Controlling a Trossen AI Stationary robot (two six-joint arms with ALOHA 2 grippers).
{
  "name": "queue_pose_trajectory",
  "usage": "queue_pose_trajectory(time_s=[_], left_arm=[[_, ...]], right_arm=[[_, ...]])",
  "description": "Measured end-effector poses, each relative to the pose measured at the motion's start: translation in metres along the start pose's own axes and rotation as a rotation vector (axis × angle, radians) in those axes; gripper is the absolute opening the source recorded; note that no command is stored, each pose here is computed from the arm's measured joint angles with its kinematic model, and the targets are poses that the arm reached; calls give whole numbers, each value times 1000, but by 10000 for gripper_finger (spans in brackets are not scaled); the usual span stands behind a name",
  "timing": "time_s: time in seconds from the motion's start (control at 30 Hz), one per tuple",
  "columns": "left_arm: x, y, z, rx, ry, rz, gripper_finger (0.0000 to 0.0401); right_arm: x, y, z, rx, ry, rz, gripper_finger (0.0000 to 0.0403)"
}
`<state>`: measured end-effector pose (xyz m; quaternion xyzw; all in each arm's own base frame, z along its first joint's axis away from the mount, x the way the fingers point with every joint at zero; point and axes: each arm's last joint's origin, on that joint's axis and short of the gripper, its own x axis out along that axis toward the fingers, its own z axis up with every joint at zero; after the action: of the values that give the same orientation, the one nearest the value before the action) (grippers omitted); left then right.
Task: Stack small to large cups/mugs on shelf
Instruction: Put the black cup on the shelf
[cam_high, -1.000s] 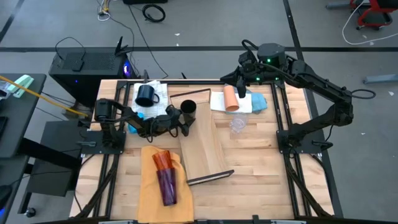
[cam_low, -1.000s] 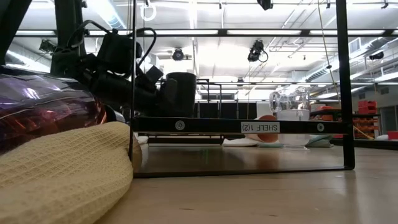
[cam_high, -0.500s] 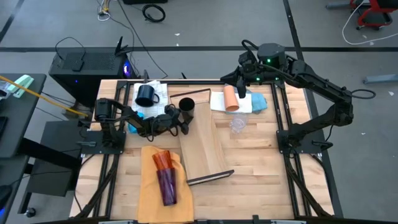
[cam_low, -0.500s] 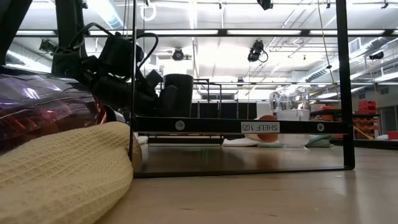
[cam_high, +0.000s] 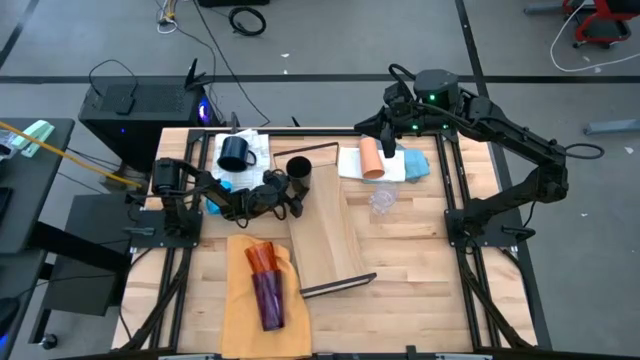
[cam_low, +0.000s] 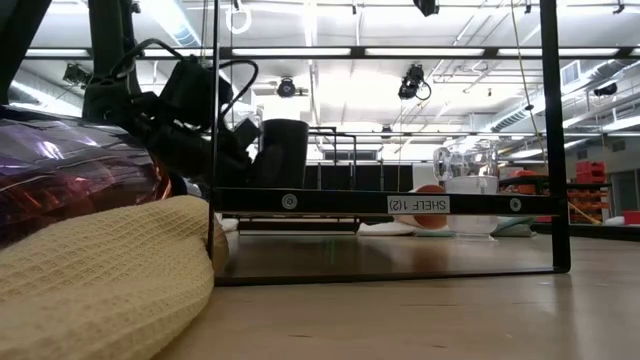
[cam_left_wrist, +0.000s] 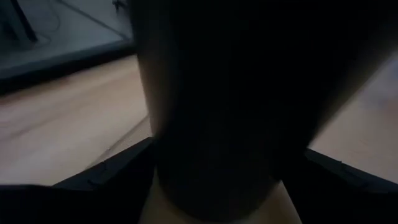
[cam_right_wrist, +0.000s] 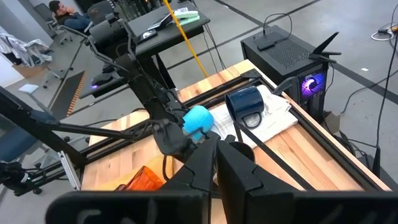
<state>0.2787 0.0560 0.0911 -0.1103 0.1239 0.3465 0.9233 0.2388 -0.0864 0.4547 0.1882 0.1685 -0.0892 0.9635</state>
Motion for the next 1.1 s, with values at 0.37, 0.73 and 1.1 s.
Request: queue_pose_trajectory(time_s=[0.37, 0.73, 1.1], left_arm=[[0, 0, 0, -28, 1, -2, 308], [-12, -2, 13, 35, 45, 9, 314], [-32, 16, -3, -39, 36, 61, 318]], right_arm=[[0, 0, 0, -2, 1, 0, 24], [0, 0, 0, -11, 2, -1, 24], [0, 0, 0, -11, 2, -1, 24]])
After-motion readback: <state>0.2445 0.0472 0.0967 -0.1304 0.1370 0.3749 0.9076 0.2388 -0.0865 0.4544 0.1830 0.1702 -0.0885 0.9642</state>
